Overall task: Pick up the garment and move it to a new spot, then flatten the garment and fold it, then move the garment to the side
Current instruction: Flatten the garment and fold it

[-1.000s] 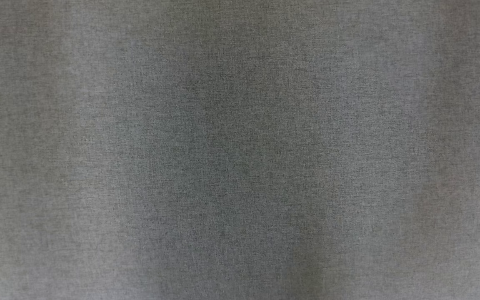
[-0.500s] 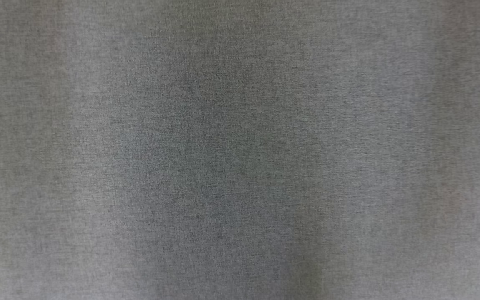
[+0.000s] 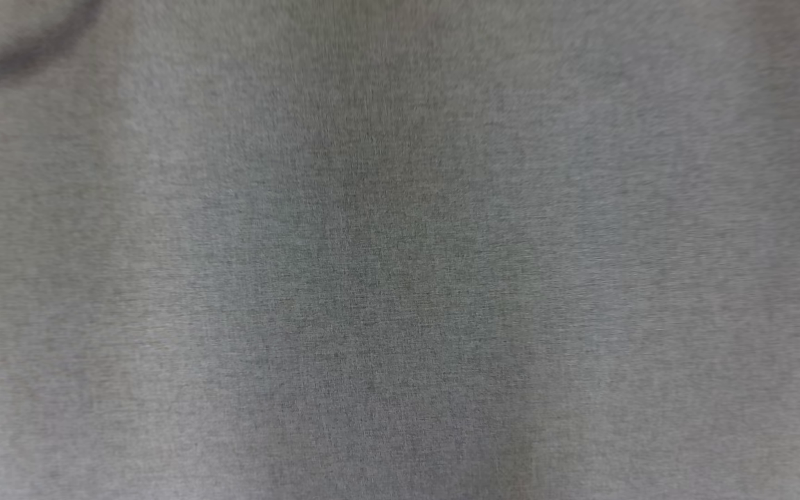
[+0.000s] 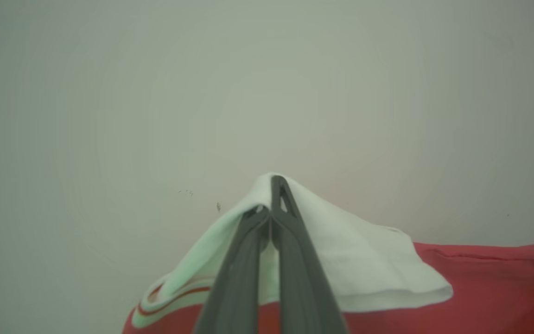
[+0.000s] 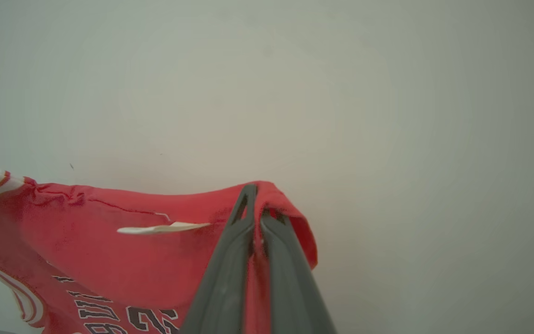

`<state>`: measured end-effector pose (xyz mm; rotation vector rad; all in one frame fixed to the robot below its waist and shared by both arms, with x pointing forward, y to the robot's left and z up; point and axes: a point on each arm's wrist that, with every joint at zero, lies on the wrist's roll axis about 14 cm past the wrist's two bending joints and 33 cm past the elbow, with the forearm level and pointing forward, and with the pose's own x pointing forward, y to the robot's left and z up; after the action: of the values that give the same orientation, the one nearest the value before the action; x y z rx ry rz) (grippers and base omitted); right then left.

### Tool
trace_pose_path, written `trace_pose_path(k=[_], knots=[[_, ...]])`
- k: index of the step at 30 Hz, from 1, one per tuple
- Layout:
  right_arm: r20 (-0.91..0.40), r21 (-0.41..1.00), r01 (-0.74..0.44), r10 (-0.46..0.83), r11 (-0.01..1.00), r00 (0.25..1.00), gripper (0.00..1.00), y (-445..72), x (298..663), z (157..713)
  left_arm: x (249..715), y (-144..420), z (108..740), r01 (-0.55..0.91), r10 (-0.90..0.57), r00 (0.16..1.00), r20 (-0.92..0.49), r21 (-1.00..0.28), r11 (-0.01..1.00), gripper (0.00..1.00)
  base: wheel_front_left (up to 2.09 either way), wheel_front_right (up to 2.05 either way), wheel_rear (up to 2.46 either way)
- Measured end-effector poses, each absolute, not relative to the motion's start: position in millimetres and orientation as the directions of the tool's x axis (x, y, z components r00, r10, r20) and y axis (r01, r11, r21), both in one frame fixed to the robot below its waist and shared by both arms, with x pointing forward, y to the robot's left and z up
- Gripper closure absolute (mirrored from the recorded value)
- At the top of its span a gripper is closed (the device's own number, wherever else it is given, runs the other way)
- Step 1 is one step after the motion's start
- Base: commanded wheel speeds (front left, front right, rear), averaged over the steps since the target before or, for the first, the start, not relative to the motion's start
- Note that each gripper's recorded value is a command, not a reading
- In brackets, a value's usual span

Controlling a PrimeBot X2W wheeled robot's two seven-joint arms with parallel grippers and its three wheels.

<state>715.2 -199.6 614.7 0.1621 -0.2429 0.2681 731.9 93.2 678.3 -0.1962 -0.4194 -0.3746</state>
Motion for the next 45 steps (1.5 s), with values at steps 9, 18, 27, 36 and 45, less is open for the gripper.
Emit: trace_pose_path(k=[9, 18, 27, 36, 45], knots=[[0.162, 0.240, -0.283, 0.249, 0.929, 0.955, 1.00, -208.8, 631.0, 557.6, 648.0, 125.9, 616.9, 0.318, -0.195, 0.896, 0.400, -0.269, 0.909, 1.00, 0.00, 0.00, 0.00], [0.038, 0.341, -0.204, 0.204, 0.918, 0.978, 1.00, -219.3, 527.1, 501.3, 526.6, 138.9, 546.4, 0.195, -0.127, 0.973, 0.190, -0.398, 0.897, 1.00, 0.00, 0.00, 0.00], [-0.103, 0.406, -0.089, 0.142, 0.910, 0.984, 1.00, -227.1, 443.4, 454.9, 438.6, 134.0, 478.7, 0.033, -0.074, 0.996, -0.054, -0.534, 0.845, 1.00, 0.00, 0.00, 0.00], [-0.192, 0.435, -0.014, 0.108, 0.900, 0.975, 1.00, -228.0, 386.4, 430.0, 384.2, 139.3, 442.6, -0.063, -0.050, 0.981, -0.188, -0.551, 0.832, 1.00, 0.00, 0.00, 0.00], [-0.267, 0.428, 0.024, 0.101, 0.904, 0.958, 1.00, -230.2, 343.1, 413.5, 348.5, 138.6, 434.5, -0.098, -0.044, 0.972, -0.230, -0.570, 0.816, 1.00, 0.00, 0.00, 0.00]])
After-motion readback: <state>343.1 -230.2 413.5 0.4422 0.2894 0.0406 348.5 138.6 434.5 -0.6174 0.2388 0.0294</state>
